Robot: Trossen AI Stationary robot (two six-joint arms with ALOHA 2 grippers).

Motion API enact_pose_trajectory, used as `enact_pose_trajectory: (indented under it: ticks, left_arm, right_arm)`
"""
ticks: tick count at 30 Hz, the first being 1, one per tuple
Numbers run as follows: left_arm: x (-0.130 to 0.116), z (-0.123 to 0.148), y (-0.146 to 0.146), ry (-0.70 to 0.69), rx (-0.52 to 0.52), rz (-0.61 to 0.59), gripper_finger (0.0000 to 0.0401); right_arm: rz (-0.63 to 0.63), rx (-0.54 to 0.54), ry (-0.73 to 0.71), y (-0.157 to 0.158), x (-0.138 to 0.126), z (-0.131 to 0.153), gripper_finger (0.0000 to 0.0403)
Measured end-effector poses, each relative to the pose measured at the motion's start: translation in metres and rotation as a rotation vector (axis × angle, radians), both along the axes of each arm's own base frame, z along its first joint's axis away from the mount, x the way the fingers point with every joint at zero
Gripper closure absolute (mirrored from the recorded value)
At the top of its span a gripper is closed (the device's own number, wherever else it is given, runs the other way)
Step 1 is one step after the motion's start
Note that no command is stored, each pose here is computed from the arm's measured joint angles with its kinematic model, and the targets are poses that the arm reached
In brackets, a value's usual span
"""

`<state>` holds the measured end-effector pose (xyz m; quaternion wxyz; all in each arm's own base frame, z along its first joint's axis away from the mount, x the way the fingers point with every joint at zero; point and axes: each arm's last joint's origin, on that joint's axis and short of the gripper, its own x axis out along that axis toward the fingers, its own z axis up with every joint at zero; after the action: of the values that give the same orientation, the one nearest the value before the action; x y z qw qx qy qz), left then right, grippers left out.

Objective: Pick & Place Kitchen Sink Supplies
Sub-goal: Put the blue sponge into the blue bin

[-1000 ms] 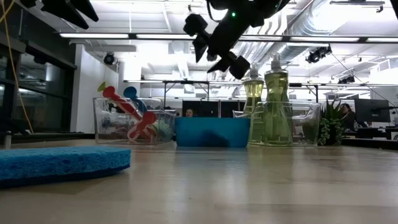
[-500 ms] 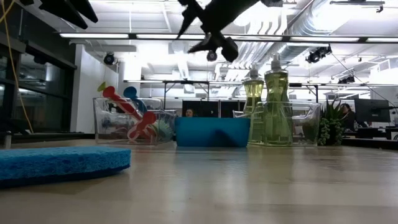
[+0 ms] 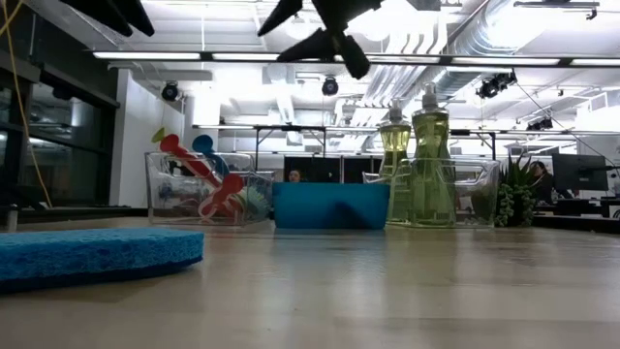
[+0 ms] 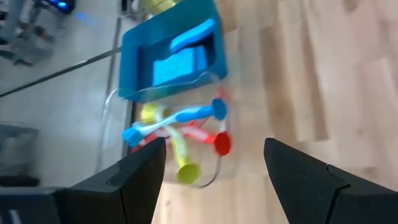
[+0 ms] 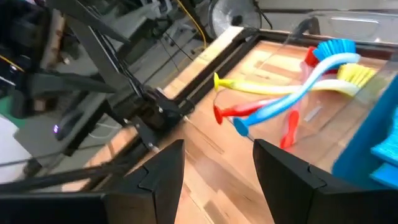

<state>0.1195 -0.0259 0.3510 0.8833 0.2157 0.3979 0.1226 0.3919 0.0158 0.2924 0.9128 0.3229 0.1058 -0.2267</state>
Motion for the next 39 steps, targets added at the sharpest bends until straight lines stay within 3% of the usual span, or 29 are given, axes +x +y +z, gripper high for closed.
enact_pose_trajectory:
  ticks: [4,12,16,30,39]
  left_arm:
    - [0.013,-0.002,-0.006,-0.007,-0.05,-0.014,0.0135]
    - [0.05,-0.02,-0.021,0.065,-0.086,0.014,0.0135]
    - [0.069,-0.03,-0.028,0.096,-0.113,0.007,0.0135]
    - [0.11,-0.056,-0.048,0.14,-0.284,-0.019,0.0135]
    - [0.124,-0.075,-0.075,0.174,-0.407,-0.037,0.0135]
  right_arm:
    - [-0.008,-0.029,0.053,0.005,-0.015,0.011,0.0217]
    - [-0.018,-0.211,0.141,0.035,-0.058,0.042,0.0217]
    - [-0.053,-0.277,0.193,0.05,-0.079,0.042,0.0217]
    - [0.02,-0.092,-0.047,0.066,-0.155,-0.02,0.0217]
    - [0.033,-0.073,-0.075,0.067,-0.178,-0.037,0.0217]
